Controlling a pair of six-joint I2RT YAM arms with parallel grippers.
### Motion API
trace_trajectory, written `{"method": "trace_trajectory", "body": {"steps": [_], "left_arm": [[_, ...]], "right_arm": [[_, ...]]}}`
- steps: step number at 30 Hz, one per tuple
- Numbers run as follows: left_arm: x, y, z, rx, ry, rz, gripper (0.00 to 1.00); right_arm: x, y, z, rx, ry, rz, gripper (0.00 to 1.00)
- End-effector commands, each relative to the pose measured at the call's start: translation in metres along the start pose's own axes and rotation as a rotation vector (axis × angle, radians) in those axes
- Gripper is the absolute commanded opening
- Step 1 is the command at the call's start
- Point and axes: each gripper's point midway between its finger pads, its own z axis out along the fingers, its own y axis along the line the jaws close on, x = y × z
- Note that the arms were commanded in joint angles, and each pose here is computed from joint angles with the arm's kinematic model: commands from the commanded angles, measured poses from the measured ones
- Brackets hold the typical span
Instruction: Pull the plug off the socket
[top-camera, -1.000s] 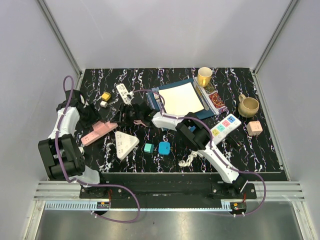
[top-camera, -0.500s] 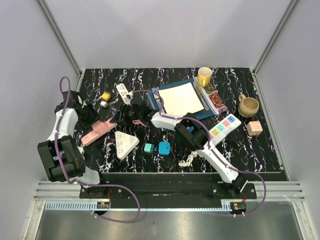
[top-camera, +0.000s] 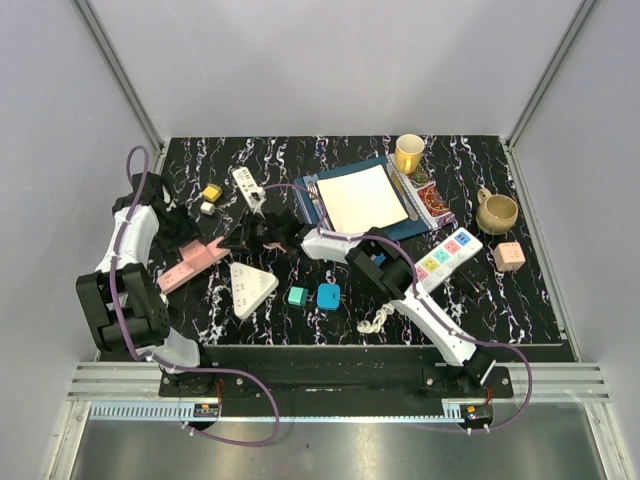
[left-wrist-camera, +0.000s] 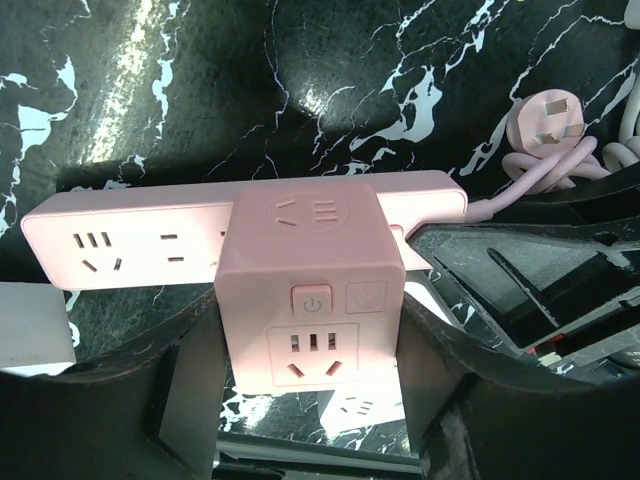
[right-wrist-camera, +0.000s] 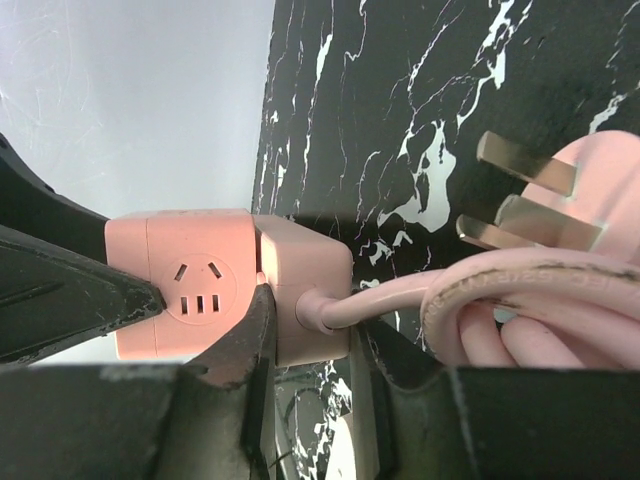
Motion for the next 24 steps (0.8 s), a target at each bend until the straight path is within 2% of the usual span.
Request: {"method": "trace_trajectory", "body": {"steps": [1,3,4,8,11,14,19,22,24], "left_arm": [[-0.005,-0.054,-0.024,0.282,0.031,0.048,0.00],[-0.003,-0.070,-0.030,0.424,0.061,0.005,0.00],[-0.005,-0.069,-0.031,0.411,0.053,0.000,0.00],[-0.012,-0.048,-0.035,0.295,-0.006,0.003,0.00],[-0.019,-0.023,-0.037,0.124,-0.081,0.000,0.00],[-0.016,-0.023,-0.034,0.042,-0.085,0.058,0.00],[-0.011,-0.075,-0.044,0.308,0.001,0.074,0.00],[-0.013,-0.077,-0.050,0.363,0.004,0.050,0.00],[-0.014,-0.063,-0.046,0.330,-0.027,0.005,0.00]], "right_arm": [[0.019,-0.051,0.000,0.168,0.009,-0.033,0.00],[0.023,-0.058,0.000,0.176,0.014,-0.018,0.00],[0.023,-0.059,0.001,0.174,0.014,-0.012,0.00],[0.025,-0.064,-0.001,0.177,0.011,0.000,0.00],[0.024,-0.071,-0.005,0.219,0.004,-0.015,0.00],[0.022,-0.070,-0.006,0.231,0.001,-0.038,0.00],[0.022,-0.075,-0.007,0.265,0.000,-0.054,0.00],[0.024,-0.082,-0.009,0.285,0.002,-0.053,0.00],[0.024,-0.084,-0.010,0.293,0.000,-0.054,0.00]]}}
